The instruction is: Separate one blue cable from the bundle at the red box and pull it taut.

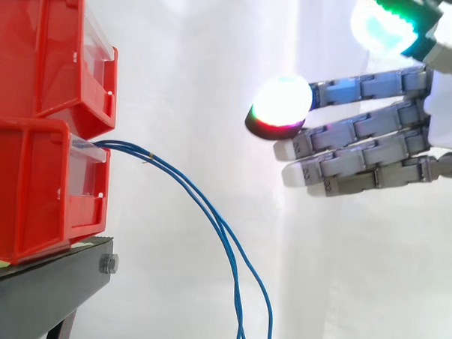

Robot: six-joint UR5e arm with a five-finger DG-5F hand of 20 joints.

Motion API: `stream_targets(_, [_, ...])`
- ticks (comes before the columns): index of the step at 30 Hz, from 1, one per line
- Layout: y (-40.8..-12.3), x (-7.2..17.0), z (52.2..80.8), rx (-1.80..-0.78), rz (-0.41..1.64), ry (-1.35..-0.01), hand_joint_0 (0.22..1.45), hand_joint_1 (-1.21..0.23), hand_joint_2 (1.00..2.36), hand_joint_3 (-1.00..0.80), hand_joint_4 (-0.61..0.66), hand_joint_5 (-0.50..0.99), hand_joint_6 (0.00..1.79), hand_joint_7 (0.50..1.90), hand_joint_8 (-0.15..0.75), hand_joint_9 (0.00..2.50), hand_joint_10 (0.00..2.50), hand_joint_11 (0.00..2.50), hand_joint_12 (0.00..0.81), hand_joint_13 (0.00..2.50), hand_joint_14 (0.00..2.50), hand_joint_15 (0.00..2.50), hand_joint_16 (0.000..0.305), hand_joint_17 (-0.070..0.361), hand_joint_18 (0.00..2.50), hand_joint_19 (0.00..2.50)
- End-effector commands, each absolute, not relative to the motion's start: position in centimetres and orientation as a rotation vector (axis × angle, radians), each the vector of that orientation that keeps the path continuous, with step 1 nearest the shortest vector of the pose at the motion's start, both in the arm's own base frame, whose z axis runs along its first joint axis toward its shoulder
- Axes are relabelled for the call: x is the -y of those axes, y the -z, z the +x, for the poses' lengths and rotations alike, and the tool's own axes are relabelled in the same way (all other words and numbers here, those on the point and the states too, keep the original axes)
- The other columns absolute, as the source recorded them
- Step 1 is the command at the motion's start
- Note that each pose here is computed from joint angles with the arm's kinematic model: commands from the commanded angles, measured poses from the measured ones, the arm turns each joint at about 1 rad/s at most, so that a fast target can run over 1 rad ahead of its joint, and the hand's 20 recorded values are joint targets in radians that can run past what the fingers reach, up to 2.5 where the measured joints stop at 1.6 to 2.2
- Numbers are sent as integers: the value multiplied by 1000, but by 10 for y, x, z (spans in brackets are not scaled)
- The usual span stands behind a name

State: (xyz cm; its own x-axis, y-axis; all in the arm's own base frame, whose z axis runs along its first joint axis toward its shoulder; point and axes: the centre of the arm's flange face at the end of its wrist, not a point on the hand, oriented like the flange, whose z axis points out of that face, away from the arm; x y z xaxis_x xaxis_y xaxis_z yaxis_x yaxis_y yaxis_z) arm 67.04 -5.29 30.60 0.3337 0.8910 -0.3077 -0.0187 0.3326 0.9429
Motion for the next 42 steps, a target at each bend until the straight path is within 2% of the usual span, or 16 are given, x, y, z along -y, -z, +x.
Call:
stream_targets(1, [-290, 49, 684, -1052, 1061, -770, 544, -612, 1000, -500, 216, -210, 502, 691, 274, 431, 5, 158, 307, 453, 2, 67, 33, 74, 258, 107])
stream_targets(5, [-291, 46, 702, -1033, 1064, -778, 544, -612, 1000, -500, 220, -209, 502, 692, 275, 433, 5, 167, 308, 456, 1, 65, 33, 74, 260, 112])
stream_targets(10, [-291, 44, 711, -1042, 1053, -762, 545, -611, 1000, -500, 219, -207, 502, 697, 275, 432, 5, 164, 309, 457, 3, 75, 33, 74, 260, 125])
stream_targets(13, [-279, 43, 714, -1051, 1057, -757, 545, -611, 1000, -500, 221, -206, 502, 699, 275, 430, 5, 176, 310, 456, 2, 78, 33, 74, 258, 131])
stream_targets(16, [-256, 46, 721, -1054, 1076, -758, 545, -611, 1000, -500, 225, -204, 502, 699, 276, 429, 5, 174, 310, 455, 3, 81, 33, 74, 256, 134])
stream_targets(20, [-242, 46, 730, -1051, 1093, -766, 544, -612, 1000, -500, 228, -203, 502, 701, 276, 430, 5, 179, 313, 454, 3, 81, 33, 75, 255, 140])
stream_targets(27, [-238, 41, 736, -1054, 1092, -772, 544, -613, 1000, -500, 238, -201, 502, 703, 276, 430, 6, 179, 314, 455, 3, 87, 34, 75, 252, 148])
stream_targets(31, [-237, 40, 736, -1054, 1091, -787, 544, -612, 1000, -500, 240, -199, 502, 705, 275, 429, 6, 188, 324, 485, 5, 139, 37, 83, 340, 249])
stream_targets(42, [-238, 39, 737, -1044, 1116, -854, 541, -615, 1000, -500, 250, -192, 502, 716, 276, 430, 8, 200, 330, 482, 7, 159, 38, 85, 335, 255])
